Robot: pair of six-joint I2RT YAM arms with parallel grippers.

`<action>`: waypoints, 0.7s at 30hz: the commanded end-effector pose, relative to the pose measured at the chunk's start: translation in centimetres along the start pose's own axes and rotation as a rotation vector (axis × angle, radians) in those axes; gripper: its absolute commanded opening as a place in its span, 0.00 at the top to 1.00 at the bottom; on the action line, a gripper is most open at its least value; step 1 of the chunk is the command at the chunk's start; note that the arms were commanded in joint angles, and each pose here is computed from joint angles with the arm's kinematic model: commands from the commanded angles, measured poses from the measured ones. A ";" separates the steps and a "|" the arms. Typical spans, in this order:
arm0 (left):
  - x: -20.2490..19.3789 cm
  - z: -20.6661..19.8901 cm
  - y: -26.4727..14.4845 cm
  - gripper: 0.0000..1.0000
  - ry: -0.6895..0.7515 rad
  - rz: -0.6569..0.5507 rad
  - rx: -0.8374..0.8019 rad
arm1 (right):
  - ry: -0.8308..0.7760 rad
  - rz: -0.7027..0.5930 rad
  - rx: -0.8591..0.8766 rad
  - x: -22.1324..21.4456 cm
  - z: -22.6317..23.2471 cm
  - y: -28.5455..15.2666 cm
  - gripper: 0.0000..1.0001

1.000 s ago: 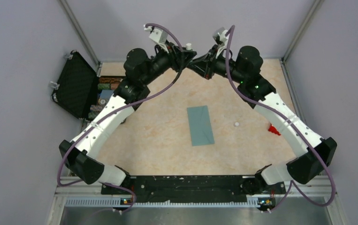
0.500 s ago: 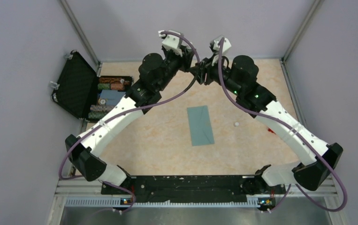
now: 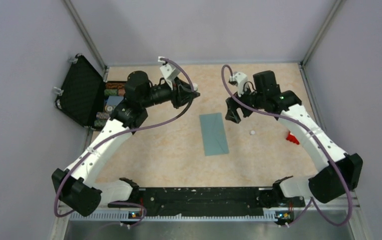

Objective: Place the letter into the envelope and seal it

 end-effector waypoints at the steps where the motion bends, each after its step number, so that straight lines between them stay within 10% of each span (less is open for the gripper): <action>1: 0.1 -3.5 -1.5 1.00 -0.010 -0.009 -0.246 | 0.019 0.309 -0.037 -7.2 -2.5 0.9 0.04; 7: -1.3 -4.3 -2.0 1.00 -0.059 0.048 -0.294 | 0.080 0.407 -0.142 -9.3 -6.3 2.3 0.10; 12: -1.4 -4.2 -2.1 1.00 -0.063 0.053 -0.279 | -0.002 0.511 -0.202 -10.6 -8.5 3.0 0.38; 21: -1.7 -3.9 -1.8 1.00 -0.086 0.065 -0.261 | -0.033 0.626 -0.286 -13.5 -10.8 4.2 0.44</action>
Point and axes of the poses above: each gripper's point midway between its finger pads, its own y axis out along the fingers, its own z axis along the line the jaws close on, x = y × z, the point moved 6 cm from there along -y, back along the fingers, and after that the axes turned 2 degrees about y, right-handed, at the moved point
